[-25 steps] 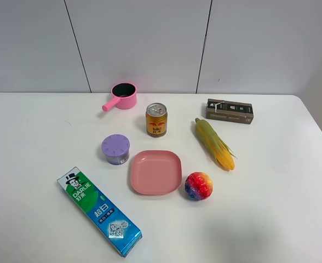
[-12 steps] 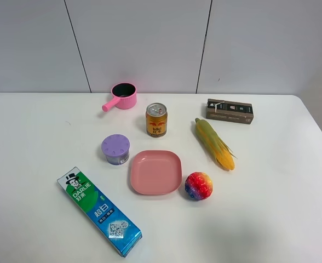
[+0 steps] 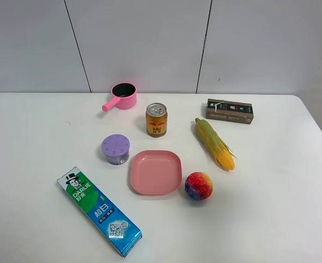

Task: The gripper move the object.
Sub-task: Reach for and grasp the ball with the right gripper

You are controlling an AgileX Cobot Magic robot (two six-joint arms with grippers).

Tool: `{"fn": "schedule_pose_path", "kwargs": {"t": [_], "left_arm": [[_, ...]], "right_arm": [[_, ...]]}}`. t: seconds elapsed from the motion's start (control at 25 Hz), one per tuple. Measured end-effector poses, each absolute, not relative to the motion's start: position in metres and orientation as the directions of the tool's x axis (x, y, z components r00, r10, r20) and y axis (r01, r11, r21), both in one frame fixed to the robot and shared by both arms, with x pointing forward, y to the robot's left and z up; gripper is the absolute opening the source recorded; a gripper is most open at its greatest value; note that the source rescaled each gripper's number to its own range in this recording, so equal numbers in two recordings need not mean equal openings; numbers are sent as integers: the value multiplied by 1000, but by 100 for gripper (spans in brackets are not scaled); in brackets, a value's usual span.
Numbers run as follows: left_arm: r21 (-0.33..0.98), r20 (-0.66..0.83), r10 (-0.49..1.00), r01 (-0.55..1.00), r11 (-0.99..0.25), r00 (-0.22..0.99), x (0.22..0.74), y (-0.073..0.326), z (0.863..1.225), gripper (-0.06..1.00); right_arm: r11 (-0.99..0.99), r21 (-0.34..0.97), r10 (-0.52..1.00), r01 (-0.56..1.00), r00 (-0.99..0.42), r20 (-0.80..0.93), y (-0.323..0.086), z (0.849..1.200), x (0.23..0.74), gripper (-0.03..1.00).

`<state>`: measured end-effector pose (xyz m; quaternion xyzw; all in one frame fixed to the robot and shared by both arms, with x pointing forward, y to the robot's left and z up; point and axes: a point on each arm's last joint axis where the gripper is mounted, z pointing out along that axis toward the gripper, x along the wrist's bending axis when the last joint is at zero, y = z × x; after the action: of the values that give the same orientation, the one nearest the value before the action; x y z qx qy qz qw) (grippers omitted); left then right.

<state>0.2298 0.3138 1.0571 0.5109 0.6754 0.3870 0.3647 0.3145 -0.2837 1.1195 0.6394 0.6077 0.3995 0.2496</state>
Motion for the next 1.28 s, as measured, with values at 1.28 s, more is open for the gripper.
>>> {"fn": "schedule_pose_path", "kwargs": {"t": [1.28], "left_arm": [[895,-97,973,408,178,-211,230,314,1057,100]], "right_arm": [[560,281,819,780,-572,-45,-135,1067,505,86]]}}
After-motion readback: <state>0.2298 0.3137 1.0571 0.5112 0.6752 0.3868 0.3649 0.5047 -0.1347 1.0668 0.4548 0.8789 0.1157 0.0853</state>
